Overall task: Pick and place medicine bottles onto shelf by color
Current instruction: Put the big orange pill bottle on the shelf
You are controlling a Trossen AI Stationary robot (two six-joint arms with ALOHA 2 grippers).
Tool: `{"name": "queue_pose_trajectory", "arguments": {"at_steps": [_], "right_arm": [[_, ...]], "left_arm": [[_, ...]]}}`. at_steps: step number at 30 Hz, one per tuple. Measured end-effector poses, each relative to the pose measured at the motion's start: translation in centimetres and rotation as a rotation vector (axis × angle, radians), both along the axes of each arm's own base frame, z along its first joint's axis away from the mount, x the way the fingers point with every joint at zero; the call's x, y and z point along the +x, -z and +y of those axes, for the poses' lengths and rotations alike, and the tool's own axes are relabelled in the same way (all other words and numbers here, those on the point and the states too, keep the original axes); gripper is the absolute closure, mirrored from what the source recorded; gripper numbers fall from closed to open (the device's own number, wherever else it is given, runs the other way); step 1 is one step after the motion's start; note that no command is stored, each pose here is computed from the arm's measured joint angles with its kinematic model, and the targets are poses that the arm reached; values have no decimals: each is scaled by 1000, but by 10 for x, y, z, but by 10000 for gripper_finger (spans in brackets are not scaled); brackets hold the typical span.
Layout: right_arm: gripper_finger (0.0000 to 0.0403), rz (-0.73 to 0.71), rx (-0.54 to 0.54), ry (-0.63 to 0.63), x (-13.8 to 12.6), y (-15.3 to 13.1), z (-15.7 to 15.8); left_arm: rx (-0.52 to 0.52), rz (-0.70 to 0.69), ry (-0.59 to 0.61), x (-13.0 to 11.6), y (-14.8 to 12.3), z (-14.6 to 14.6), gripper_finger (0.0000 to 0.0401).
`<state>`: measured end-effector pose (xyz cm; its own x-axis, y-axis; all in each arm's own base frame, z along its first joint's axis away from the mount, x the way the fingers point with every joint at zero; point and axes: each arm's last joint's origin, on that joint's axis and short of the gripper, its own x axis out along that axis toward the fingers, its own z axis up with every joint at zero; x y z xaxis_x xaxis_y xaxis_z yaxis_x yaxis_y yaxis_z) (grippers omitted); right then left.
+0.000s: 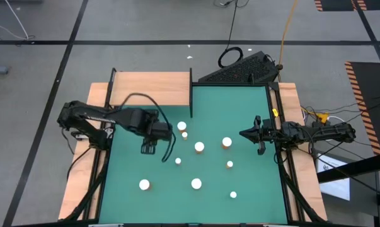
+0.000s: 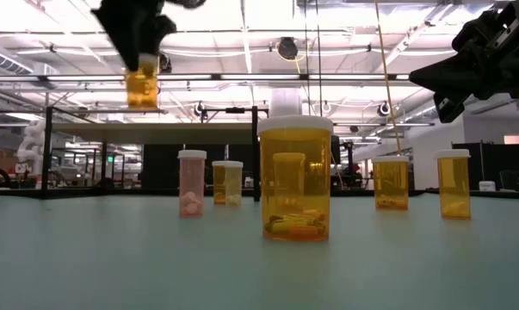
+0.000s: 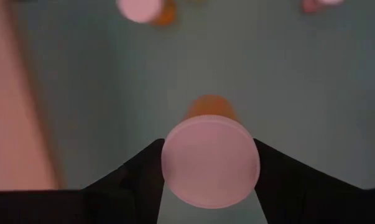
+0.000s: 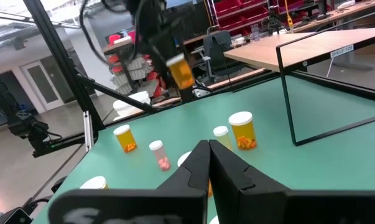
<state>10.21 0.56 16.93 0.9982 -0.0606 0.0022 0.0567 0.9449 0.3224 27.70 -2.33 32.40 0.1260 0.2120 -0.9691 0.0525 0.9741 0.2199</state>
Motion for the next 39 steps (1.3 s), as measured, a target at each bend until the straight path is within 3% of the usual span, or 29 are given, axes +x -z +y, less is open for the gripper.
{"name": "queue_pose_trajectory", "arguments": {"at_steps": [8, 15, 21, 27, 33, 39], "right_arm": [[403, -6, 2, 0, 0, -1, 0], [403, -5, -19, 0, 0, -1, 0], [403, -26, -161, 4, 0, -4, 0], [403, -100, -269, 18, -1, -11, 0], [403, -55, -264, 11, 0, -7, 0], [403, -98, -281, 22, -1, -11, 0]], "left_arm": [[109, -56, -104, -10, -52, 42, 176], [148, -143, -255, -24, -81, 97, 198], [172, -117, -414, -45, -83, 148, 180], [151, -106, -569, -71, -83, 188, 190], [121, -119, -720, -97, -82, 216, 187], [126, -123, -872, -122, -82, 237, 178]]}}
